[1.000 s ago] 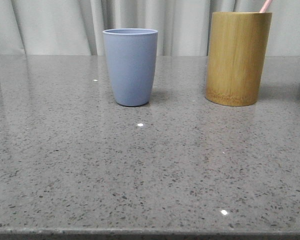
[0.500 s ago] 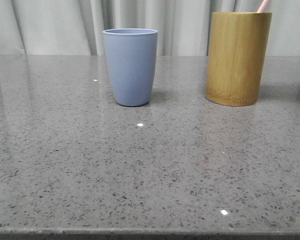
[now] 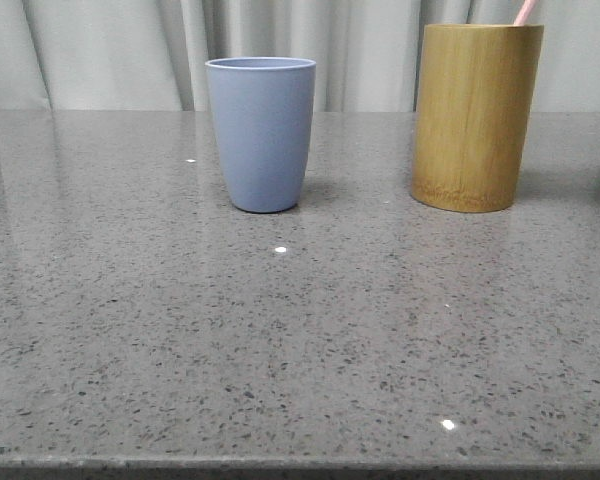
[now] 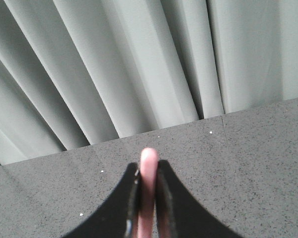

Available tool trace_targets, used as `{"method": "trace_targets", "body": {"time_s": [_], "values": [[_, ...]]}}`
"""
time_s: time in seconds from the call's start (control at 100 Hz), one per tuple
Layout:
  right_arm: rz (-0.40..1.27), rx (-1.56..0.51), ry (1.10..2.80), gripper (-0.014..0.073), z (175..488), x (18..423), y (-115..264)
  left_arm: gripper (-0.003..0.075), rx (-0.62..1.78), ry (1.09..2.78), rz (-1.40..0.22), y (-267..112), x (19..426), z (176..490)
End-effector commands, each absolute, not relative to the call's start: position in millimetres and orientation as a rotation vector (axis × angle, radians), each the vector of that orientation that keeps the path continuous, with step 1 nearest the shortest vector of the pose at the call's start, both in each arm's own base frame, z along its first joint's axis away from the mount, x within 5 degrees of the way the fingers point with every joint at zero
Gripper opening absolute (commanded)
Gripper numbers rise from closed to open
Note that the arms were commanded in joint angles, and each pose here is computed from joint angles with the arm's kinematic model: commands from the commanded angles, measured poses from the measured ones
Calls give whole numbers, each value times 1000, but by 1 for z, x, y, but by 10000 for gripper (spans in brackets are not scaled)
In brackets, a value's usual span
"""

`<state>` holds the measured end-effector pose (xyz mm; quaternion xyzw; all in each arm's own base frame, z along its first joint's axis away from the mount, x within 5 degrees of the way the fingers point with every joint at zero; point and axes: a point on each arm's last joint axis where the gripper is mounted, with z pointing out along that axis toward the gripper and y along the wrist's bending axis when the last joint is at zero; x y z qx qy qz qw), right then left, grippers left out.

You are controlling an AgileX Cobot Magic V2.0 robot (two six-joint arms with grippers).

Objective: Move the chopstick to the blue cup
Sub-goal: 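Grasp the pink chopstick with the right gripper and lift it out, then move the chopstick over the blue cup and release it inside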

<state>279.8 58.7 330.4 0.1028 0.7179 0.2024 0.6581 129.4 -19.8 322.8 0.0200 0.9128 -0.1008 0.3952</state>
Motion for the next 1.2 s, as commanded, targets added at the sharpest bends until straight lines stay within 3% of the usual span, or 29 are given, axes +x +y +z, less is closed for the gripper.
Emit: {"method": "trace_targets", "body": {"time_s": [0.0, 0.33, 0.85, 1.189], "values": [[460, 213, 1497, -8, 356, 276, 57, 463, 29, 2225, -265, -20, 133, 335], [488, 182, 1500, -8, 396, 281, 61, 463, 29, 2225, -265, -20, 133, 335], [479, 38, 1471, -8, 509, 260, 67, 463, 29, 2225, -267, -20, 133, 336], [660, -103, 1460, -8, 503, 261, 130, 463, 29, 2229, -270, -20, 133, 335]]}}
